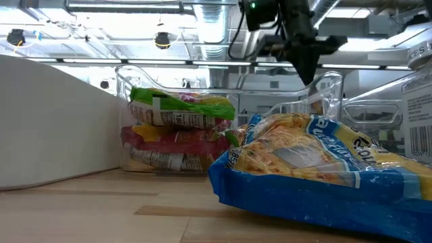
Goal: Pick & Place Food Item
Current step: Put the green spoon into the white bin
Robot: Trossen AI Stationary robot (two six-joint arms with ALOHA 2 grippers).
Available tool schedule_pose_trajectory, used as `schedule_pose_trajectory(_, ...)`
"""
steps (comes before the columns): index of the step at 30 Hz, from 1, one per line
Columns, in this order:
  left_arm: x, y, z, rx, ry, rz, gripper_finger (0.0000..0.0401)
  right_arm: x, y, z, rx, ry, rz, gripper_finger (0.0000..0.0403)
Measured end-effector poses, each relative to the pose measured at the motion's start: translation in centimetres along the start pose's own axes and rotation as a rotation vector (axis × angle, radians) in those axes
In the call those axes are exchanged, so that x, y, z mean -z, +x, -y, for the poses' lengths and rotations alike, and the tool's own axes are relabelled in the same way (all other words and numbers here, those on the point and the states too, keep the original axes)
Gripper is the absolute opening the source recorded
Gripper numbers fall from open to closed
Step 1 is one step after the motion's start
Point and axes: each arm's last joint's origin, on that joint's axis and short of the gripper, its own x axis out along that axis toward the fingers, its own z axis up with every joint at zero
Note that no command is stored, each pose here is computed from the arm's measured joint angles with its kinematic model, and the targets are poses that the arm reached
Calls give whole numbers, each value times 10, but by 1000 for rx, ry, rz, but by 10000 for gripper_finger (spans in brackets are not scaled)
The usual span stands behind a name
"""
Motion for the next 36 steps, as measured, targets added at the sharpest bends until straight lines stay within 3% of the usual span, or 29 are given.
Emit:
schedule_pose_trajectory(7,0,0,0,0,1,0,150,14,-21,0,-43,-32,47,0)
schedule_pose_trajectory(14,0,0,0,0,3,-1,150,36,-49,19,-159,-26,93,0)
schedule_pose_trajectory(24,1,0,0,-2,31,-6,150,73,-108,40,-682,-52,227,0)
schedule_pose_trajectory(29,0,0,-2,-51,62,3,150,86,-124,26,-890,-106,263,0)
schedule_pose_trajectory(36,6,-1,-5,-118,114,-34,150,98,-132,-4,-1082,-186,269,0)
